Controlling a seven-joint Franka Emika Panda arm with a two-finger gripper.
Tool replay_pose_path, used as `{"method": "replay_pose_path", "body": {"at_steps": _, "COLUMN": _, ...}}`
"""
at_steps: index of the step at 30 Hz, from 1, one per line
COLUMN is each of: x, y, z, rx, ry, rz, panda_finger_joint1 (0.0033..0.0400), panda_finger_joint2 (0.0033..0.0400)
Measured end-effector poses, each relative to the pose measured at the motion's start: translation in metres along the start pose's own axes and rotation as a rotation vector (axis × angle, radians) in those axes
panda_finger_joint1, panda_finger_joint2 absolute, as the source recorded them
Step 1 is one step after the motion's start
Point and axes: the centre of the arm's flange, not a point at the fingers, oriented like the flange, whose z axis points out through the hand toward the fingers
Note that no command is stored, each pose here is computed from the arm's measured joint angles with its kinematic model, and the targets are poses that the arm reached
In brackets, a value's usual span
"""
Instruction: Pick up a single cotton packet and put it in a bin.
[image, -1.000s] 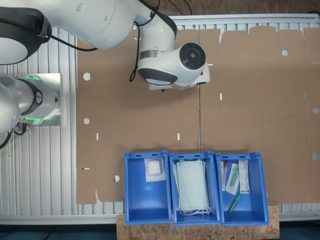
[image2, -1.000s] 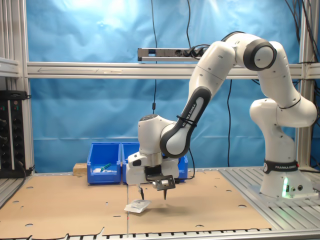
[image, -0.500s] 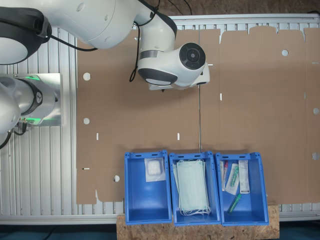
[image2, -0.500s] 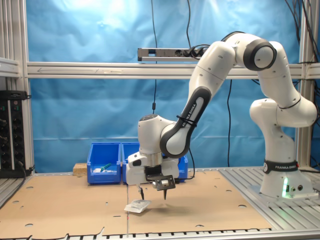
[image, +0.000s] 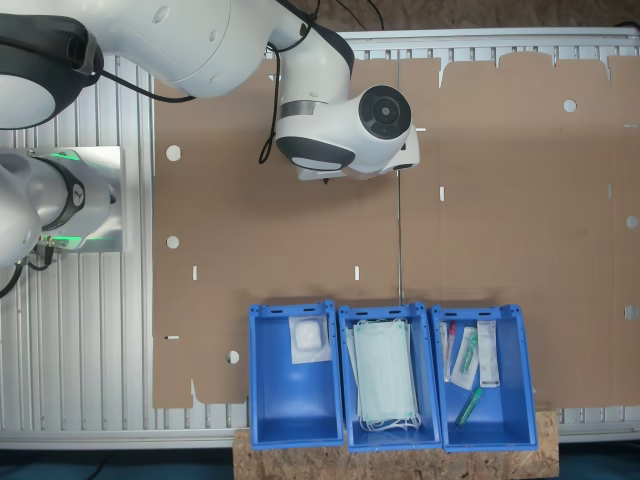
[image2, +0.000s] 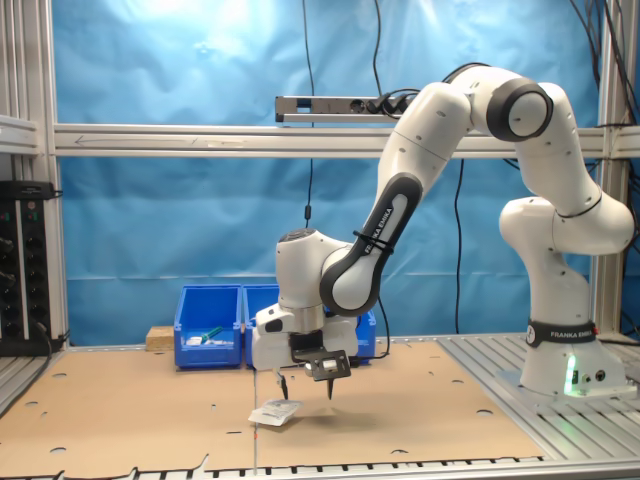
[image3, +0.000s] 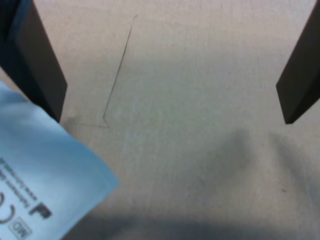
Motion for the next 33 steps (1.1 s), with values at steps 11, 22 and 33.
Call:
{"method": "replay_pose_path", "body": {"at_steps": 11, "x": 0.0000, "y": 0.0000, "z": 0.0000, "rx": 0.000, "ry": 0.000, "rz": 0.000, "panda_finger_joint1": 0.0400, "panda_finger_joint2": 0.0400}}
{"method": "replay_pose_path", "body": {"at_steps": 22, "x": -0.0003, "y": 0.0004, "z": -0.0003, "rx": 0.000, "ry": 0.000, "rz": 0.001, "panda_finger_joint1": 0.0400, "panda_finger_joint2": 0.0400}}
{"method": "replay_pose_path", "body": {"at_steps": 33, "x": -0.0033, "y": 0.0068, "z": -0.0097, "rx": -0.008, "ry": 0.016, "rz": 0.015, "panda_finger_joint1": 0.0400, "panda_finger_joint2": 0.0400}}
